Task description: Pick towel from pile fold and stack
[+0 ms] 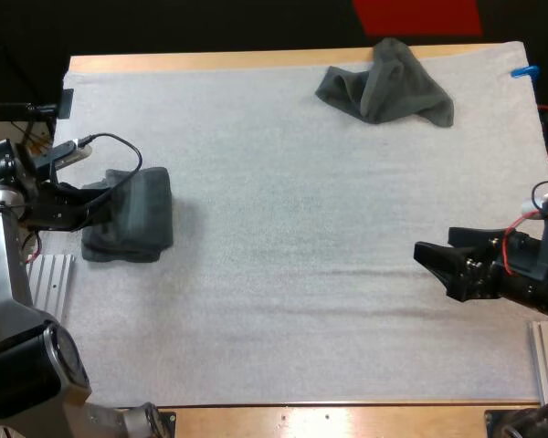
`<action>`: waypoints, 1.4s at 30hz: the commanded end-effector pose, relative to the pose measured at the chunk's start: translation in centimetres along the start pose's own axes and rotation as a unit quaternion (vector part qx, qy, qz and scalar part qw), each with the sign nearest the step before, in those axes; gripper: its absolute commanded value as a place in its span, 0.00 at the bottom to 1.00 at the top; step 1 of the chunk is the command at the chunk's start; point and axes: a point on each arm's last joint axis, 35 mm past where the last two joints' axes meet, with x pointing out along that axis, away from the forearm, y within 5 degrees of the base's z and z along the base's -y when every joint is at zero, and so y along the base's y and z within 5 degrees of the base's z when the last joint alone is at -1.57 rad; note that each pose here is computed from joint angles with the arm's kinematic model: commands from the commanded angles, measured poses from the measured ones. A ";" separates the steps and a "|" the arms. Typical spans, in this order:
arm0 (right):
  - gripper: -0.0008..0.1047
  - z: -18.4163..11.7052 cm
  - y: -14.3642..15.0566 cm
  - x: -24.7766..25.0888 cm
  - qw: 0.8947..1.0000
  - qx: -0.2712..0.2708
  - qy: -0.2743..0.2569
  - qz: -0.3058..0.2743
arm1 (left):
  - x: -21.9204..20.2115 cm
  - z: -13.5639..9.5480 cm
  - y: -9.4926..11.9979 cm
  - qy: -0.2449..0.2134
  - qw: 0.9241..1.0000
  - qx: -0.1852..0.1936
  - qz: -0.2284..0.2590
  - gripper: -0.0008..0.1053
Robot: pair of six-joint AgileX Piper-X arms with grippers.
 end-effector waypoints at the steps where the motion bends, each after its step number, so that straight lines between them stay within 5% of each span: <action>1: 0.60 0.2 0.0 0.3 1.000 -0.002 0.000 0.013 | -0.3 0.0 0.0 -0.006 1.000 0.007 0.012 0.01; 5: 0.60 0.2 -0.2 1.1 1.000 0.005 0.013 0.024 | -0.3 0.2 0.2 -0.013 0.999 0.019 0.049 0.06; 13: 0.60 0.3 -0.3 1.5 0.999 0.009 0.020 0.034 | -0.4 0.4 0.6 -0.023 0.993 0.037 0.109 0.55; 19: 0.60 0.3 -0.3 1.5 0.999 0.008 0.019 0.034 | -1.3 0.5 0.0 -0.044 0.990 0.041 0.129 0.58; 24: 0.60 0.8 -0.2 1.5 0.999 -0.001 -0.002 0.041 | -1.7 0.1 -3.5 -0.066 0.987 0.100 0.111 0.58; 31: 0.60 1.3 -0.3 2.3 0.997 0.004 -0.006 0.076 | 1.3 -0.5 -8.0 -0.059 0.963 0.177 0.195 0.58; 38: 0.60 1.4 -1.0 4.1 0.997 0.014 0.013 0.076 | 5.8 -1.1 -8.6 0.002 0.960 0.194 0.200 0.58; 42: 0.60 1.5 -1.1 4.6 0.996 0.017 0.020 0.086 | 7.9 -0.9 -7.3 0.025 0.946 0.186 0.264 0.58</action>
